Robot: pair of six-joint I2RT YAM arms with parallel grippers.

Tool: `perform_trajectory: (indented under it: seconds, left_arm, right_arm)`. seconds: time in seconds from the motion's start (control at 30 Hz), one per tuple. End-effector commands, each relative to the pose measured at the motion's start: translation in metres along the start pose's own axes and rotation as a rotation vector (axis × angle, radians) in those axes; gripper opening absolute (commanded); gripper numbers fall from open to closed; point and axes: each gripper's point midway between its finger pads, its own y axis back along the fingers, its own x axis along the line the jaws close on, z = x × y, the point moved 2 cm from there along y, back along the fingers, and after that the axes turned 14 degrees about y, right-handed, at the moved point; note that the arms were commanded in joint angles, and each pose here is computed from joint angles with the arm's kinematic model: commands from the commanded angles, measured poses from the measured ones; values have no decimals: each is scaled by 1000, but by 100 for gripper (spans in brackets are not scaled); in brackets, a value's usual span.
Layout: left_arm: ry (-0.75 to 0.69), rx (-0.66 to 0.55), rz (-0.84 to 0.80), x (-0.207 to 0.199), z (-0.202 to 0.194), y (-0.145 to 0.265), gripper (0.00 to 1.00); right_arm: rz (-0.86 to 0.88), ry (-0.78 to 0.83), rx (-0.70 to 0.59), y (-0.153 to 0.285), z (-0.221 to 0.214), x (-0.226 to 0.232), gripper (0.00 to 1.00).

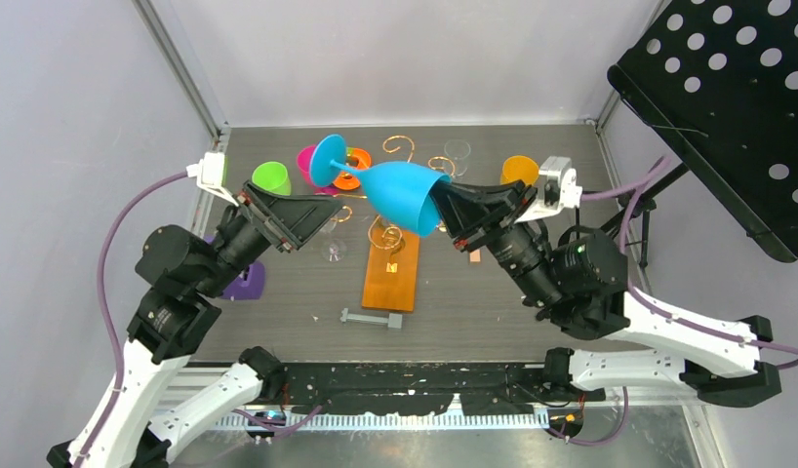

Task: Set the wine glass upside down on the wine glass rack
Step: Turn the wine glass upside down at the wine rack.

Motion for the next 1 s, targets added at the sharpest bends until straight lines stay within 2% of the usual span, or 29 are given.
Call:
perform_trajectory:
  seconds: [0.0, 0.2, 0.37, 0.47, 0.57, 0.63, 0.97]
  left_arm:
    - [96, -93, -179, -42, 17, 6, 84]
    - [219, -138, -333, -62, 24, 9, 81]
    - [247, -110, -354, -69, 20, 8, 73]
    - [265, -79, -356, -70, 14, 5, 64]
    - [278, -56, -360, -72, 9, 4, 50]
    - [286, -51, -358, -71, 7, 3, 47]
    - [317, -34, -391, -79, 2, 1, 45]
  right_arm:
    - [-16, 54, -230, 2, 37, 7, 6]
    - [43, 147, -309, 8, 28, 39, 6]
    - [29, 219, -333, 11, 25, 49, 6]
    - [12, 254, -325, 8, 19, 52, 6]
    - [-31, 309, -320, 5, 12, 52, 6]
    - [-71, 354, -317, 5, 8, 51, 6]
    - [-165, 569, -315, 5, -11, 70, 5]
